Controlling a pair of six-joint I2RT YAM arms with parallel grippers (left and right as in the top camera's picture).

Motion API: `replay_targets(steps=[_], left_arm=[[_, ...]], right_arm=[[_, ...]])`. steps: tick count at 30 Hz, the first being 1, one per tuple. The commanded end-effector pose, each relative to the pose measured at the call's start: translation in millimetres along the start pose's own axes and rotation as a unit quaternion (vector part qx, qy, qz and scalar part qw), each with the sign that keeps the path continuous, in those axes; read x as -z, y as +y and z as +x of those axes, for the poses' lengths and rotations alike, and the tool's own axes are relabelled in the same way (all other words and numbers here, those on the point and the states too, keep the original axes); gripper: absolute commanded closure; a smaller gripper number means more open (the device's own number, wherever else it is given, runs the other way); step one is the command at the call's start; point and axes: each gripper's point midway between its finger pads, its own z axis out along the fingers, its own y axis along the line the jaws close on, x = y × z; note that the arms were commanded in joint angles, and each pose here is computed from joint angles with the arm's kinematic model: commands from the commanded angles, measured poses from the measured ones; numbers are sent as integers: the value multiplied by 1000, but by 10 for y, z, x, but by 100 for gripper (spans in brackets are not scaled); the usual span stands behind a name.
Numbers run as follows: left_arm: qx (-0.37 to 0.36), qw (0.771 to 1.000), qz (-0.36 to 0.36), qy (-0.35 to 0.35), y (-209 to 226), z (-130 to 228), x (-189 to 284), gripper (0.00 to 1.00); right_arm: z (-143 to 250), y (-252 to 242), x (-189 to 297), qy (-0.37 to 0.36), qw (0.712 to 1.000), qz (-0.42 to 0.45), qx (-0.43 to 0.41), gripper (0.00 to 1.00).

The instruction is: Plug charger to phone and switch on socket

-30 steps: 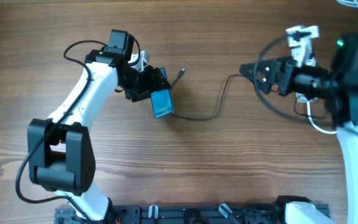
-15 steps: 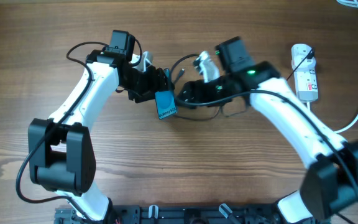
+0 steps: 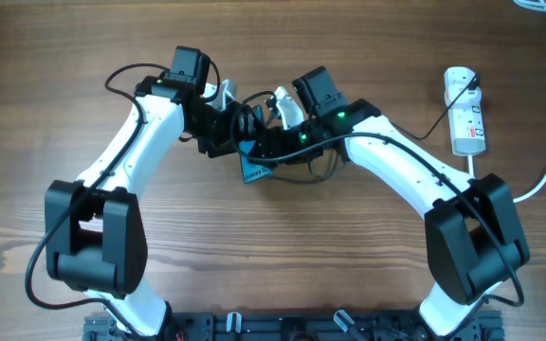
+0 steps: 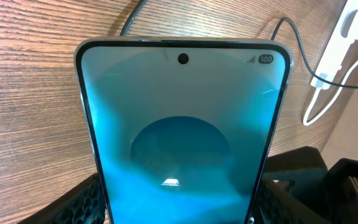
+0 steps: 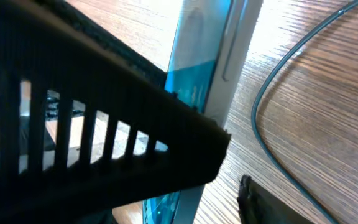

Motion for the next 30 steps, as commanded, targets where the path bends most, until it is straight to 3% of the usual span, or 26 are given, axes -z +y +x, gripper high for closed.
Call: replay_targets(steps=[1,10,17,20,22,23,27,30], left_arm=[[-20,999,24,-6,-165,8,97,35],[-20,999,29,-3,-182,15,98,33],[-20,999,29,-3,-182,15,98,33],[-20,999,29,-3,-182,15,98,32],[-20,999,29,-3,-181,16,98,27],[-20,999,29,-4,-181,15,98,0],[-17,999,31,-6,-163,-5,123,0],[-20,995,102,-8,-294,-40,341,2]], right_arm=[[-21,14,-36,1,1000,-2,-24,44],[-14,80,-72,2,998,-7,-69,67],[8,101,-76,7,997,-12,-71,78],[20,96,-76,9,997,-10,-73,91],[20,96,-76,9,997,-10,-73,96],[21,97,-76,9,997,-11,-71,96],[4,229,-19,17,996,-62,-54,96],[-82,258,116,12,992,-108,-60,96]])
